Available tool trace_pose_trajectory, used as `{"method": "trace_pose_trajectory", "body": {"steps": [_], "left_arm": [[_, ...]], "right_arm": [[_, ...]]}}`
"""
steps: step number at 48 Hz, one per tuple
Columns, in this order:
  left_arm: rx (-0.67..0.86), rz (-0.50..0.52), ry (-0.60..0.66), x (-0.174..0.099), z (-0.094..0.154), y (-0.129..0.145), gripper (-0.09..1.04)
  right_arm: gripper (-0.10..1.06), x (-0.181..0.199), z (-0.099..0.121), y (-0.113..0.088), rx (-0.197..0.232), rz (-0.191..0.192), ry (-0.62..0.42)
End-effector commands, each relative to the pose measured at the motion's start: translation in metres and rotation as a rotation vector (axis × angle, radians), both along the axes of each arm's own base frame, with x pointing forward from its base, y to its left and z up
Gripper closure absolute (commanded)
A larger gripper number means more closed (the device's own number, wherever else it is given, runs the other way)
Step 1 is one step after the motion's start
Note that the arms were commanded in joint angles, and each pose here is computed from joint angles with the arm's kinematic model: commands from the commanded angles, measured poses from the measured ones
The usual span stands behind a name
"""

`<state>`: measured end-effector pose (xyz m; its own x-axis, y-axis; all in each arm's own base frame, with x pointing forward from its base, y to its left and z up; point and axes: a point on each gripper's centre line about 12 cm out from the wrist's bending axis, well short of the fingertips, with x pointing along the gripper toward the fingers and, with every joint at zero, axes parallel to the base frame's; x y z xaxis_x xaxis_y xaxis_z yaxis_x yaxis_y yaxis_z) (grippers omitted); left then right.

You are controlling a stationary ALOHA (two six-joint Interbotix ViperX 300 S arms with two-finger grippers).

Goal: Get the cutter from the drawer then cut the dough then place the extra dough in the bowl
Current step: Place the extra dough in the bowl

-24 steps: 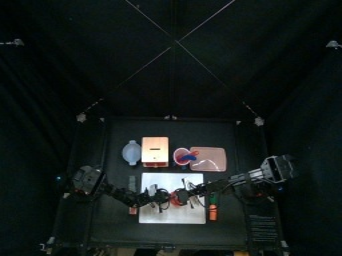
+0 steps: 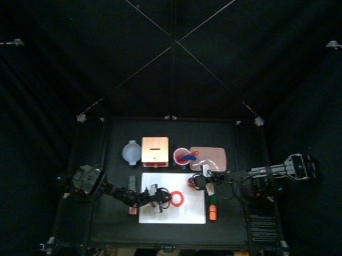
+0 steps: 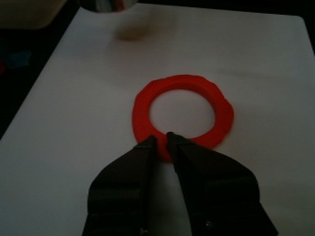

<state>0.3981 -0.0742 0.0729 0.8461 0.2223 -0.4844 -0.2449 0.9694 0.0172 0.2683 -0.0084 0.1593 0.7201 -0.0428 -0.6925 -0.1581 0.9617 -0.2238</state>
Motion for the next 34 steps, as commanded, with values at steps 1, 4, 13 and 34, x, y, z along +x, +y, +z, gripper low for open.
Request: {"method": "trace_pose_trajectory", "body": {"steps": [1, 4, 13, 34], "left_arm": [[-0.006, 0.011, -0.051, 0.005, 0.019, 0.004, 0.27], [-0.007, 0.011, -0.054, 0.005, 0.020, 0.004, 0.24], [-0.012, 0.015, -0.055, 0.005, 0.020, 0.004, 0.15], [-0.015, 0.025, -0.099, -0.001, 0.039, 0.008, 0.12]], "right_arm": [[0.56, 0.003, -0.006, 0.000, 0.009, 0.004, -0.006], [0.53, 0.004, -0.012, 0.001, 0.012, 0.004, 0.017], [0.37, 0.010, -0.016, 0.001, 0.018, 0.001, 0.035], [0.21, 0.019, 0.028, 0.000, 0.022, -0.018, -0.084]]}}
